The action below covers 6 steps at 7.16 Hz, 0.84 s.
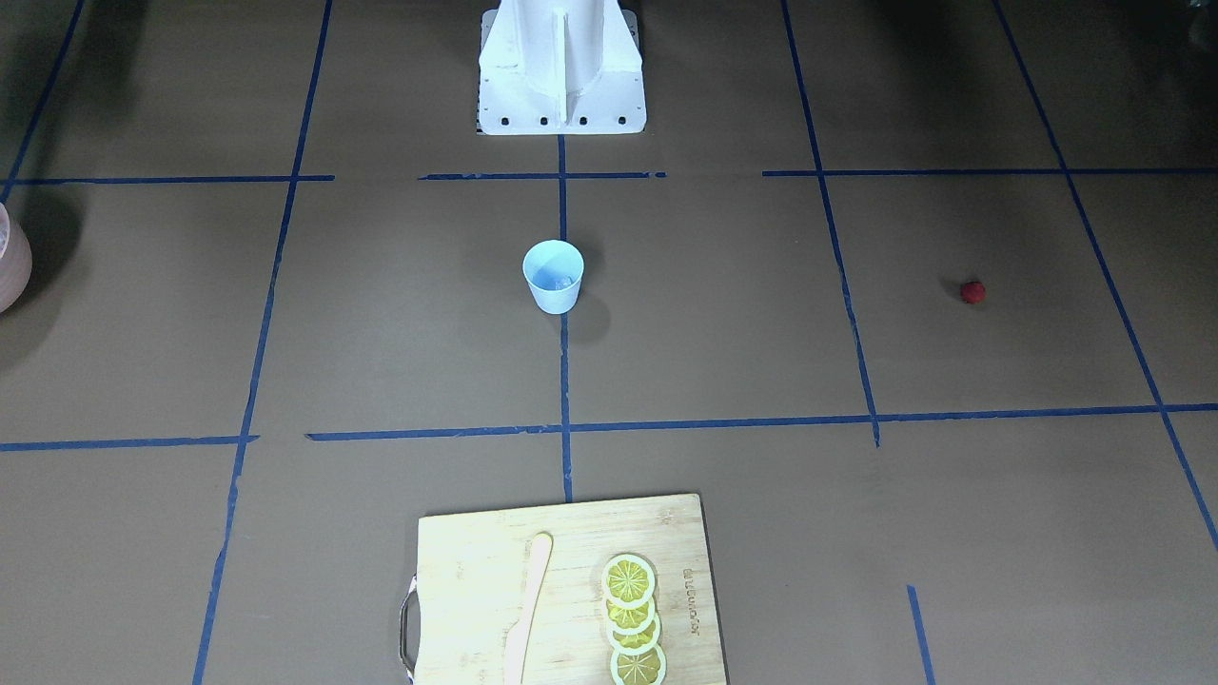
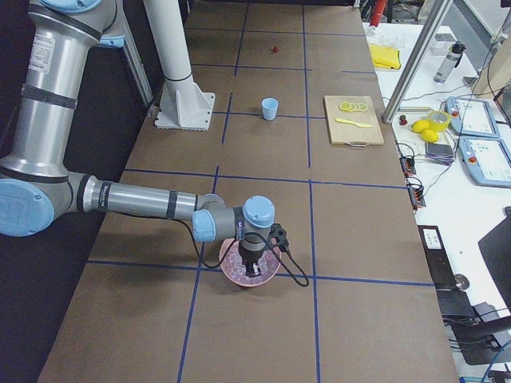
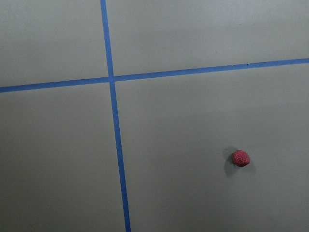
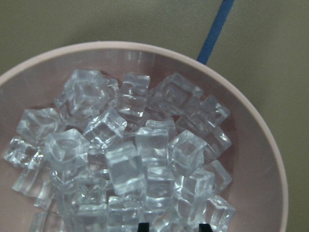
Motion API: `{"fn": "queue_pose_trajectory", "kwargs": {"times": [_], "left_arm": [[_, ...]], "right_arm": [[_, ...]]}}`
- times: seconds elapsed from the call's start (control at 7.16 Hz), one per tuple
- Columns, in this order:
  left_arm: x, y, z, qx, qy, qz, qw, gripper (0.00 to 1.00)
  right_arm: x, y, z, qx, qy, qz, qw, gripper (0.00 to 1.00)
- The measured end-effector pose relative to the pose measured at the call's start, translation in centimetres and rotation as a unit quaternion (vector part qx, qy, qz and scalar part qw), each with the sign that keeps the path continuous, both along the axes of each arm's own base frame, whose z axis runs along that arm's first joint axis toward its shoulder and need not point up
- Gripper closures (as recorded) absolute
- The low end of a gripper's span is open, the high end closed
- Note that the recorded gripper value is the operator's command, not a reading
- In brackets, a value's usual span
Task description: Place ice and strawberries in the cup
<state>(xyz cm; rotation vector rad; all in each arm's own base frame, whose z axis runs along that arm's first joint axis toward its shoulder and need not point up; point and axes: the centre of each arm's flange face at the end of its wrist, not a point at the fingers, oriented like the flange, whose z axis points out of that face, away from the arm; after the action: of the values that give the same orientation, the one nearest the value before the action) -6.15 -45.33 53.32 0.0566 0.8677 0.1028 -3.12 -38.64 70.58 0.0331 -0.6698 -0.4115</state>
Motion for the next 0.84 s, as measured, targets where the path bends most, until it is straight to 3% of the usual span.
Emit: {"fn": "queue_pose_trajectory", "kwargs": {"times": [0.14,0.84], "left_arm": [[0.02,0.01,-0.08,0.000,0.002,0.000,1.0000,0.00],[0.08,0.04,-0.28,0.002,0.006,0.000,1.0000,0.00]], "right_arm": [[0.01,0.05,0.02,0.000,0.000,0.000,1.0000,0.96],[-0.08,0.35,-0.67,0.002,-0.016,-0.001,0.9999,1.00]]}}
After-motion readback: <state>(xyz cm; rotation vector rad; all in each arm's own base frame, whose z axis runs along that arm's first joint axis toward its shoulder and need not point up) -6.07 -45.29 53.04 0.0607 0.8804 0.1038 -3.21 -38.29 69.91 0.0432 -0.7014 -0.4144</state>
